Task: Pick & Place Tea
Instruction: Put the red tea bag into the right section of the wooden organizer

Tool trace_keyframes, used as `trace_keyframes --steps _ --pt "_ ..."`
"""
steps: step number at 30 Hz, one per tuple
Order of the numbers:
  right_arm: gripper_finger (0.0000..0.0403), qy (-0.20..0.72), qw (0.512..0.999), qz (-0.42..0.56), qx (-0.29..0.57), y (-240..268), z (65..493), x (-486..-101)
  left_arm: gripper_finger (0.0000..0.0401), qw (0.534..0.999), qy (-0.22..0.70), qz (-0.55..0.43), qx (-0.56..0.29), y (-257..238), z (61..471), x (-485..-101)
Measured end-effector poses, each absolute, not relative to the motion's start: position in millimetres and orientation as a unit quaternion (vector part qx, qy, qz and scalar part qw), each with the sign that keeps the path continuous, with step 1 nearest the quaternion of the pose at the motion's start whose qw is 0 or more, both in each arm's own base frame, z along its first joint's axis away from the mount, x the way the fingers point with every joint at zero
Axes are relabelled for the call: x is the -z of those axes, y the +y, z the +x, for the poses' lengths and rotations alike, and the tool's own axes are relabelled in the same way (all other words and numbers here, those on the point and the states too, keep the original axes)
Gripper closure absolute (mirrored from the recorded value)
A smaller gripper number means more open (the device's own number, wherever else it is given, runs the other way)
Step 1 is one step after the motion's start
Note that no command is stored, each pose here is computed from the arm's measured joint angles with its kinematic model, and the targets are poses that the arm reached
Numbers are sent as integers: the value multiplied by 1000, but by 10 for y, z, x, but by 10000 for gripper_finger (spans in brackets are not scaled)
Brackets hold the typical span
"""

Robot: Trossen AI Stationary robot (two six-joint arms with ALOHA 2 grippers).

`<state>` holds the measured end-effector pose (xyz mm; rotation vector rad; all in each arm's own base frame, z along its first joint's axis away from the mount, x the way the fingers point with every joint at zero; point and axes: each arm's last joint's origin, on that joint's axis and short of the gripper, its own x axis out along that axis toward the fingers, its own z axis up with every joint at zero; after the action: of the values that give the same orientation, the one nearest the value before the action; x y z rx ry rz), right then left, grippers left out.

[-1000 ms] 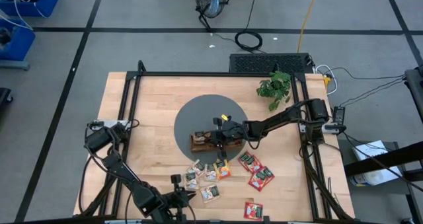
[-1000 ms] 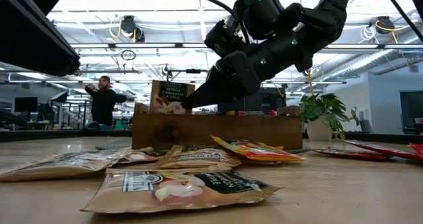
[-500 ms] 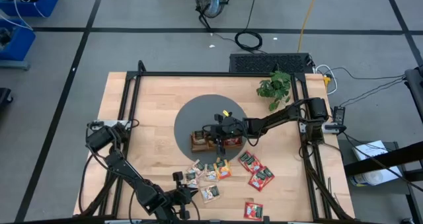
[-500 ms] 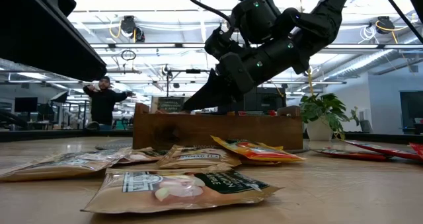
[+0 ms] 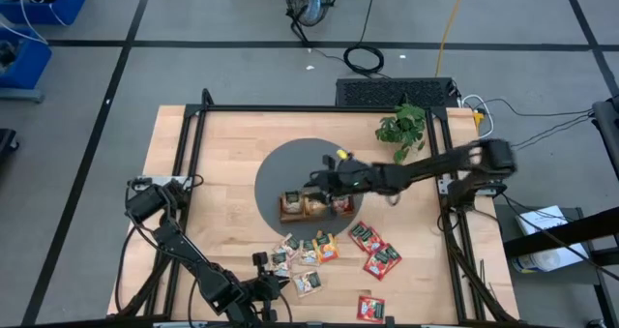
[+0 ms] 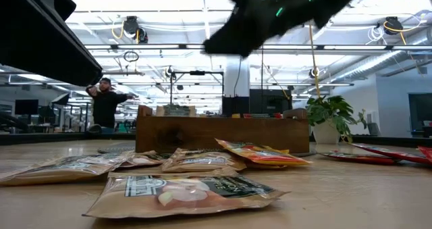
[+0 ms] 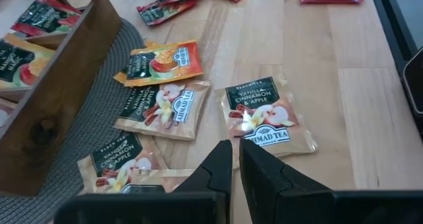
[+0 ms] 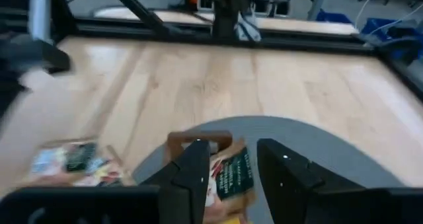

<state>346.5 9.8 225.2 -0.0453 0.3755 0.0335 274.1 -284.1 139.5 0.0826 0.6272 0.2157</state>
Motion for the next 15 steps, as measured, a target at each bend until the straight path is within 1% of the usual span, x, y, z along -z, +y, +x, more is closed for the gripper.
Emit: trace_keyframes --steps 3,5,7,9,11,15 --pt "315 211 977 -16 -31 194 3136 -2589 364 945 306 36 -106 -2843 2744 -1397" --pt "346 231 971 -16 -54 321 2901 -2737 364 948 301 28 -105 -2849 2760 -1406" --pt "384 235 968 -25 -85 481 2663 -2782 364 950 295 14 -102 -2852 2796 -1407" --pt "394 231 966 -38 -106 640 2436 -2724 364 951 295 4 -92 -2852 2851 -1380" --pt "389 228 966 -36 -115 757 2222 -2606 364 951 300 -2 -73 -2833 2941 -1343" --pt "391 220 970 -28 -102 860 1847 -2300 364 958 284 -27 -30 -2699 3245 -1345"
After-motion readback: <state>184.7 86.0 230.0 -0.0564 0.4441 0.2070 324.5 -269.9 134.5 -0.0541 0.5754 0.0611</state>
